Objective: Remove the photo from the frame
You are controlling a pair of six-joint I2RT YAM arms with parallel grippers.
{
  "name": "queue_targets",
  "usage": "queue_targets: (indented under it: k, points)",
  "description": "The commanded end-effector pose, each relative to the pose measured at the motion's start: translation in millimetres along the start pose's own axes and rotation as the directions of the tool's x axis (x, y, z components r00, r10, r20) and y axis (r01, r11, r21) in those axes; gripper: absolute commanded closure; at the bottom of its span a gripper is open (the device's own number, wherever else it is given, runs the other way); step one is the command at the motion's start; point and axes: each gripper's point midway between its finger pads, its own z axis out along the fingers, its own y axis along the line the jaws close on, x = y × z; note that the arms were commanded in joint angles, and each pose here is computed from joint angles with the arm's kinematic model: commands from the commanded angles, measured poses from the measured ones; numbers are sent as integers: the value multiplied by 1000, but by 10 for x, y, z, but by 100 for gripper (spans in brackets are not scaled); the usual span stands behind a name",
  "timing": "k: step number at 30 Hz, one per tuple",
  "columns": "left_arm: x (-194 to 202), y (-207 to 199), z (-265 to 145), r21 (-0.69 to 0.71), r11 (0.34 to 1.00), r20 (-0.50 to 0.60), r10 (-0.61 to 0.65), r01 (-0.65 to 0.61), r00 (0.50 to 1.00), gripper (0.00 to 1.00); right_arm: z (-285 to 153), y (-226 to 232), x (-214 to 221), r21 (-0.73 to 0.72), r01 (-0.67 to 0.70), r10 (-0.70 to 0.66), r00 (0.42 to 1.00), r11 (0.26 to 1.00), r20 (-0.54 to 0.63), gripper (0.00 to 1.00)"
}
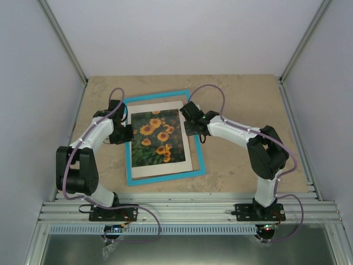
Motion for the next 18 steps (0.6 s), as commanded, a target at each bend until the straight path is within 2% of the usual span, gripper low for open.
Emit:
queue_targets:
  k: [1,9,14,18]
  points:
    - [-258,-580,-286,219,976,138,-8,-22,990,100,-182,50,216,-82,137,-142,988,987,-57,87]
    - [-171,-1330,-407,399,914,162,6,-71,987,100,-192,-596,256,-42,75,-77,996,996,-54,93]
    - [-140,-1825,-393,528,847,145,-14,-66,989,100,-101,-993,293,8,50,-50,996,999,-78,98]
    - [-139,-2220,-405,593,802,154,-18,-78,988,100,14,-1284,330,60,41,-35,994,997,-108,99]
